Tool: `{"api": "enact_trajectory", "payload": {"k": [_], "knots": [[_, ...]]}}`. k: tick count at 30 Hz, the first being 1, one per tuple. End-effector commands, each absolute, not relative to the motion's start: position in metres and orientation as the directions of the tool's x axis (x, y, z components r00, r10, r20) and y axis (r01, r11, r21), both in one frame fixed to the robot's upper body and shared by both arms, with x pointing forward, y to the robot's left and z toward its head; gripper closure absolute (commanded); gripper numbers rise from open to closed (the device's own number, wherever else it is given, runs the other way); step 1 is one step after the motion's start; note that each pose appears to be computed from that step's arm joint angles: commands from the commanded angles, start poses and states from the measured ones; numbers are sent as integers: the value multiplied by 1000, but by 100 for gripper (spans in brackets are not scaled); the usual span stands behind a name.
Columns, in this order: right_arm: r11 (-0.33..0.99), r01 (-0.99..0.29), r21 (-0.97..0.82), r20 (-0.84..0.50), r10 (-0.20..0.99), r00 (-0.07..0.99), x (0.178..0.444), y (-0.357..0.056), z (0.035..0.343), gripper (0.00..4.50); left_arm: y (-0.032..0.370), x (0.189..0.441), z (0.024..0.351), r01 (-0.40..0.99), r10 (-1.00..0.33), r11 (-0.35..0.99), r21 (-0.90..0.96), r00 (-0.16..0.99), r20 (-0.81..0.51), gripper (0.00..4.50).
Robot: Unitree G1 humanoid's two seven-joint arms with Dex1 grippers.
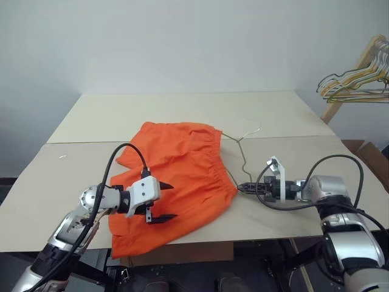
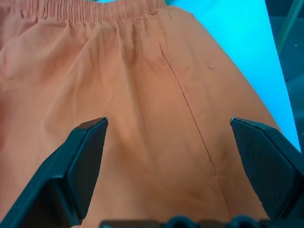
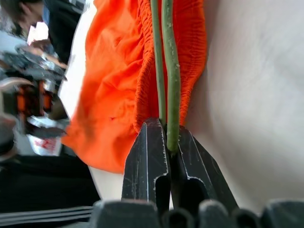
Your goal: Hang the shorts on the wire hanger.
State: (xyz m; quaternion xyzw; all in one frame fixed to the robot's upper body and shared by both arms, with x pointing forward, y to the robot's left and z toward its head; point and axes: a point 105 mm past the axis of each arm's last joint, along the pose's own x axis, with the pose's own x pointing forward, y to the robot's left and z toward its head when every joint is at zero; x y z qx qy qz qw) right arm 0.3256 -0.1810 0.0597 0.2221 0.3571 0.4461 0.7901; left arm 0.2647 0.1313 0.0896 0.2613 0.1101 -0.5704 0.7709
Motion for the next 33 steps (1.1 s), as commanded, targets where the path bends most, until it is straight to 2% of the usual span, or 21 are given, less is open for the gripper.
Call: {"api": "enact_trajectory", "payload": {"k": [1, 5, 9, 13, 16, 19, 22, 29, 33], "knots": [[530, -755, 387, -338, 843, 418, 334, -177, 97, 450, 131, 269, 107, 916, -832, 218, 337, 355, -426, 1], [543, -813, 213, -391, 809, 438, 330, -175, 111, 450, 124, 291, 151, 862, -847, 255, 438, 418, -329, 1], [520, -853, 35, -413, 785, 462, 328, -167, 120, 450, 126, 319, 229, 786, -870, 332, 522, 468, -151, 1], [496, -866, -65, -422, 773, 474, 329, -155, 124, 450, 137, 346, 278, 728, -851, 407, 552, 522, -61, 1], [465, -875, -134, -429, 769, 475, 328, -145, 124, 450, 149, 359, 279, 722, -837, 336, 605, 523, -160, 1], [439, -884, -162, -427, 776, 463, 326, -137, 125, 450, 157, 358, 263, 780, -847, 205, 592, 445, -291, 1], [411, -874, -259, -442, 754, 486, 327, -131, 122, 450, 166, 365, 250, 812, -826, 146, 566, 415, -382, 1], [393, -861, -323, -447, 739, 505, 333, -121, 121, 450, 161, 382, 230, 852, -793, 50, 521, 351, -498, 1], [380, -858, -344, -456, 732, 507, 334, -118, 120, 450, 154, 384, 226, 872, -797, -8, 489, 290, -530, 1]]}}
